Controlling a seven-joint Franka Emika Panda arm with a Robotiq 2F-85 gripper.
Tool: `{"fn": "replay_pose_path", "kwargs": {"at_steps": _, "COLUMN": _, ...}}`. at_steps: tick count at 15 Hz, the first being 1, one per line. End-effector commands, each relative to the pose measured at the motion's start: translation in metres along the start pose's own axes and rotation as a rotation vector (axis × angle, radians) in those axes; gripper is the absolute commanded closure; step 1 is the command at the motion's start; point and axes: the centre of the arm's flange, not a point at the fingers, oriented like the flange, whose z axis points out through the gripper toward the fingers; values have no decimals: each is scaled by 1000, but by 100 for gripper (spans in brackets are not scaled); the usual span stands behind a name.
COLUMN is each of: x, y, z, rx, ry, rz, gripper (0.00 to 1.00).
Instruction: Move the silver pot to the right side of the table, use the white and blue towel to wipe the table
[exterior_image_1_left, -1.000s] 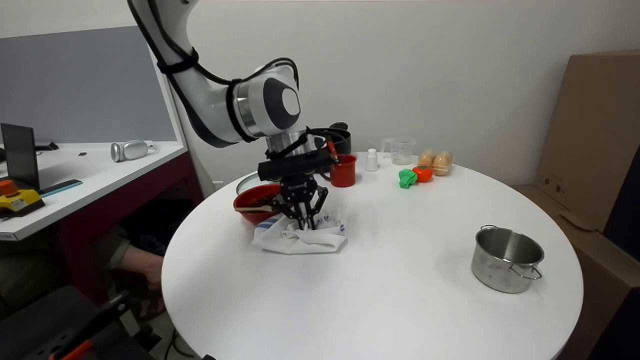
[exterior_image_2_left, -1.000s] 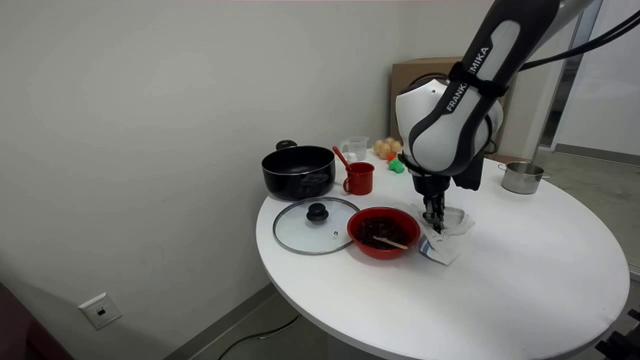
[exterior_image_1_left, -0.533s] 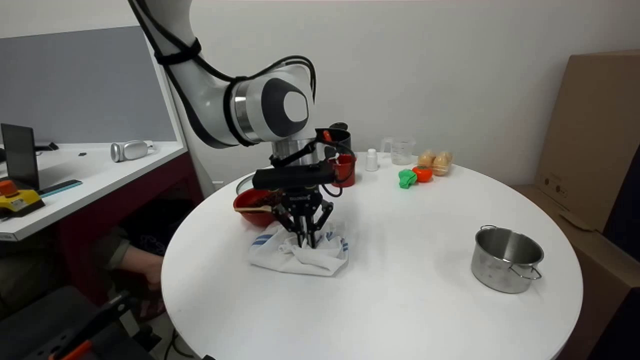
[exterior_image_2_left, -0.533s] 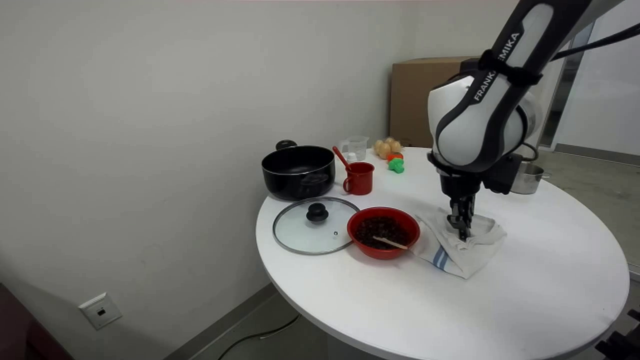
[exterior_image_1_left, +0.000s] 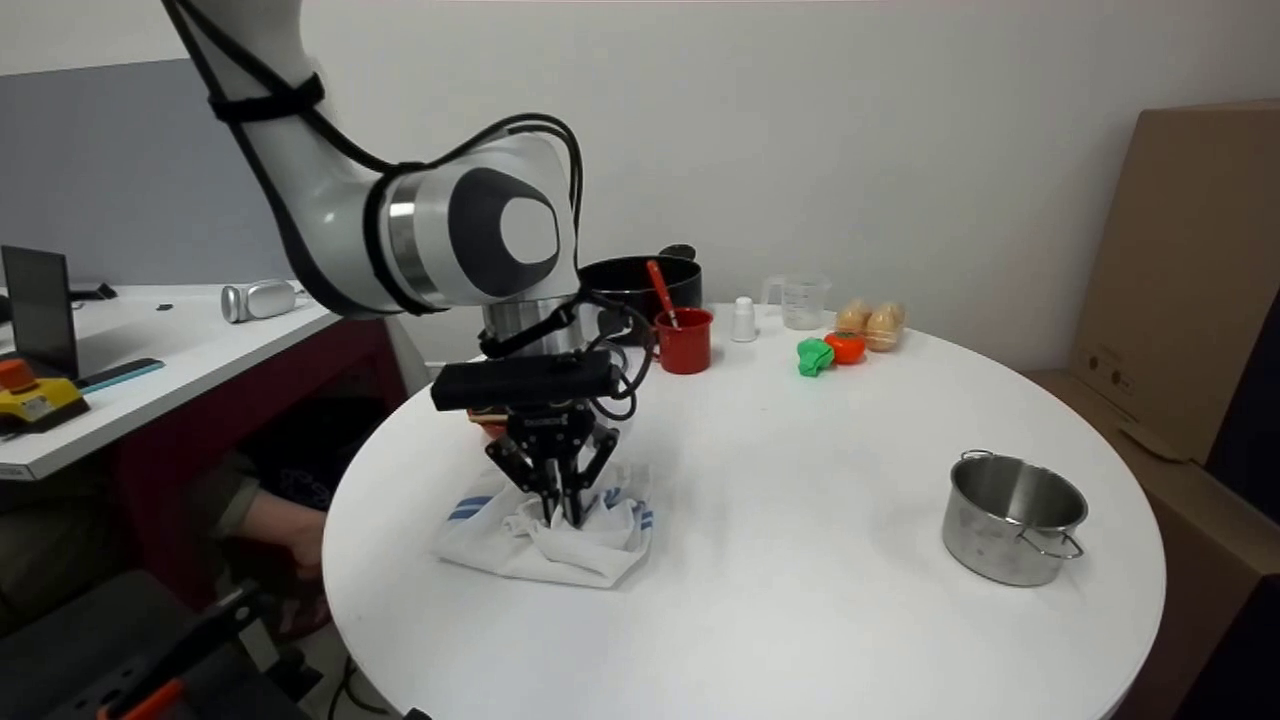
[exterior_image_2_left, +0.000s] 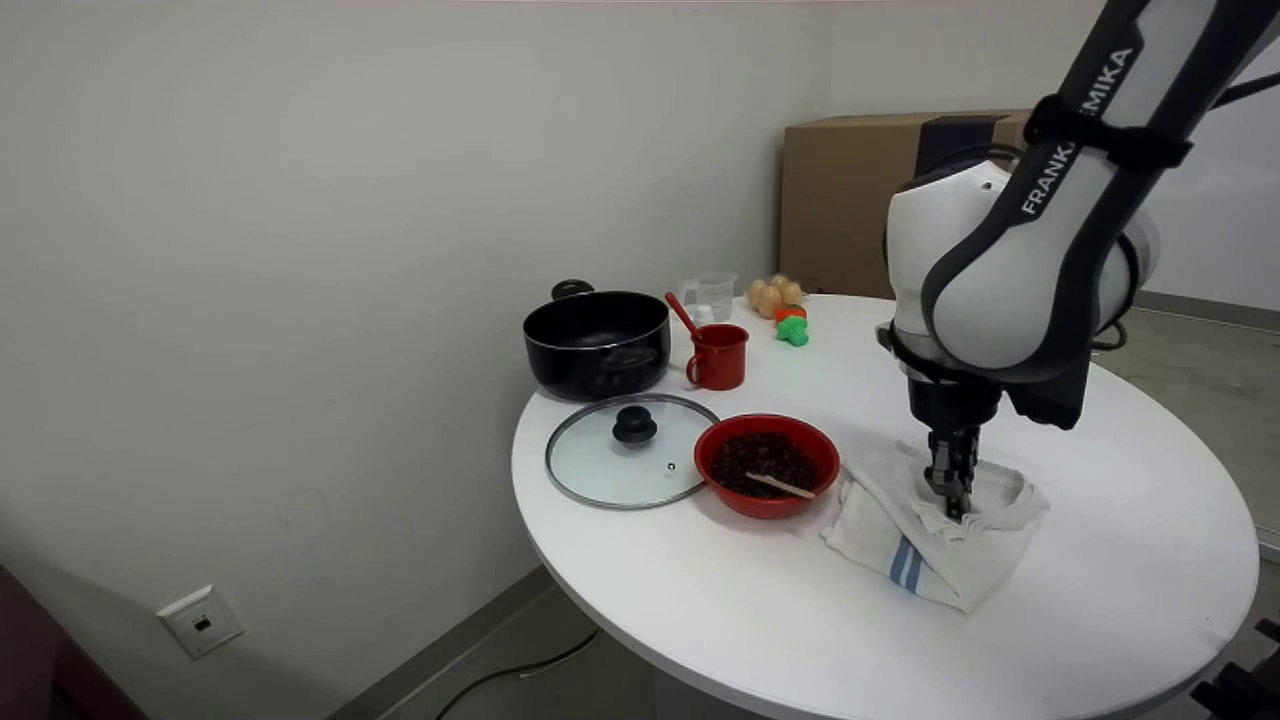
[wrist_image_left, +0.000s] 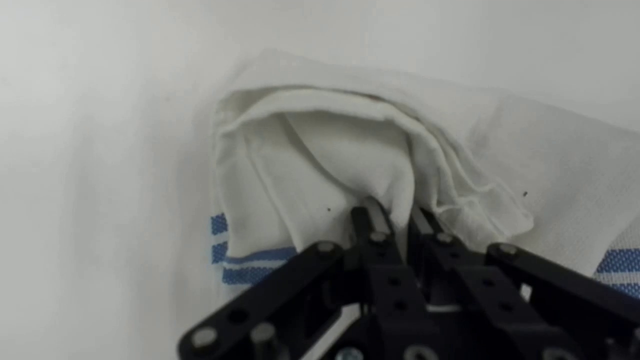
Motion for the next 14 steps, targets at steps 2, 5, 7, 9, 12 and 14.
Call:
{"fn": "replay_pose_path", "kwargs": {"at_steps": 2, "x": 6, "y": -63, "z": 3, "rx": -35, "ry": -10, "rz": -74, "gripper": 97}}
{"fn": "replay_pose_path", "kwargs": {"at_steps": 5, "x": 20, "y": -91, "z": 3, "rx": -54, "ry": -12, "rz": -132, "gripper": 97}}
{"fn": "replay_pose_path", "kwargs": {"at_steps": 7, "x": 29, "y": -107, "z": 0, "rx": -60, "ry": -9, "rz": -165, "gripper": 97}}
{"fn": "replay_pose_path", "kwargs": {"at_steps": 9, "x": 33, "y": -120, "z": -3, "rx": -63, "ry": -3, "rz": -190, "gripper": 97}}
{"fn": "replay_pose_path", "kwargs": {"at_steps": 12, "x": 28, "y": -124, "z": -3, "rx": -56, "ry": 0, "rz": -208, "gripper": 97}}
{"fn": "replay_pose_path", "kwargs": {"at_steps": 14, "x": 21, "y": -125, "z": 0, "rx": -50, "ry": -2, "rz": -208, "gripper": 97}}
